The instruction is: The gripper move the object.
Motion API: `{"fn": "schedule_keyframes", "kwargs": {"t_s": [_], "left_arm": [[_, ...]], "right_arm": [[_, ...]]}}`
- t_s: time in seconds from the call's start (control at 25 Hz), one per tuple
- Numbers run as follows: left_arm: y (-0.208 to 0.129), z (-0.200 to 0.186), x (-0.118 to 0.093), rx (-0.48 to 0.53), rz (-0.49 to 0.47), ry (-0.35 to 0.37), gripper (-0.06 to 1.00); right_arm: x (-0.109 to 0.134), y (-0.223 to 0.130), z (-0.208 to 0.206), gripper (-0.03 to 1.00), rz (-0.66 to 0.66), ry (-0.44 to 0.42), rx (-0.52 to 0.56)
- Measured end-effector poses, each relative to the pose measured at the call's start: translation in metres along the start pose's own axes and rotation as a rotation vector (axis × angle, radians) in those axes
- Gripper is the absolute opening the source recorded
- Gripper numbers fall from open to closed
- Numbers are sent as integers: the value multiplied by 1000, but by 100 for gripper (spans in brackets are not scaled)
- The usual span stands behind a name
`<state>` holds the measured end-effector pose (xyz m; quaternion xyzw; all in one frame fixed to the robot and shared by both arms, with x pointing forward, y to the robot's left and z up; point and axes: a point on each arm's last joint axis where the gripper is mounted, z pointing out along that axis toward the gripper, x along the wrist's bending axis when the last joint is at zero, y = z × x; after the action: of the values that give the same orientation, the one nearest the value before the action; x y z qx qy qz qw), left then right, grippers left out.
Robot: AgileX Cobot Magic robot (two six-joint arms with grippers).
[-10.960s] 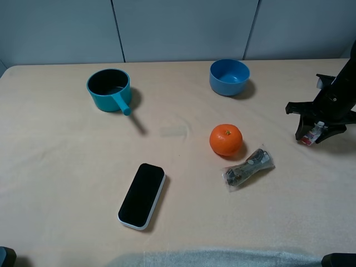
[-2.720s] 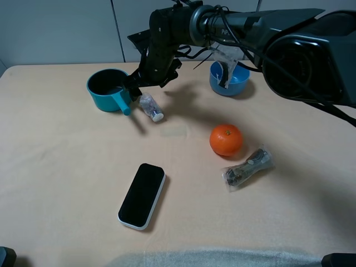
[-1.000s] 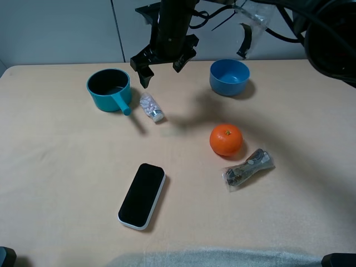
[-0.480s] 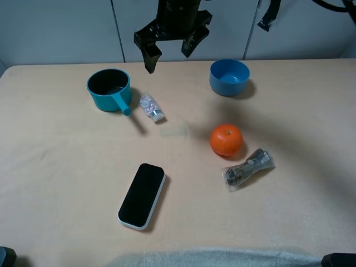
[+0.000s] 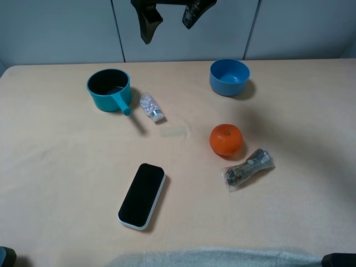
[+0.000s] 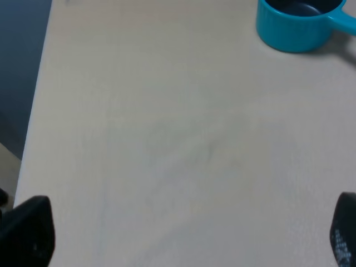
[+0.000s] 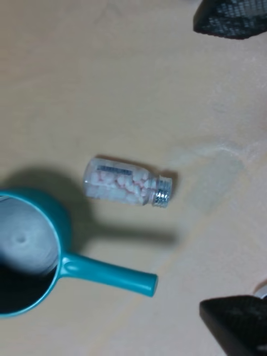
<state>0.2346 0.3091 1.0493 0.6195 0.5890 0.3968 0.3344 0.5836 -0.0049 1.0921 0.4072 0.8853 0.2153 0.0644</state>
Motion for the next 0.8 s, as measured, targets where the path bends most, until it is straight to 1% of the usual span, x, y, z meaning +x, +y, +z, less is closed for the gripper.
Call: {"fn": "schedule_keyframes", "kwargs": {"t_s": [0.16, 0.28, 0.52, 0.8], "left_arm": [[0, 0, 0, 0, 0, 0, 99], [0, 0, 0, 0, 0, 0, 99], [0, 0, 0, 0, 0, 0, 99], [0, 0, 0, 0, 0, 0, 99]], "right_arm": [[2, -1, -21, 69, -2, 1, -37], [3, -8, -35, 69, -3, 2, -46], [4, -31, -59, 69, -3, -3, -30], [6, -62, -94, 69, -5, -6, -41]]}}
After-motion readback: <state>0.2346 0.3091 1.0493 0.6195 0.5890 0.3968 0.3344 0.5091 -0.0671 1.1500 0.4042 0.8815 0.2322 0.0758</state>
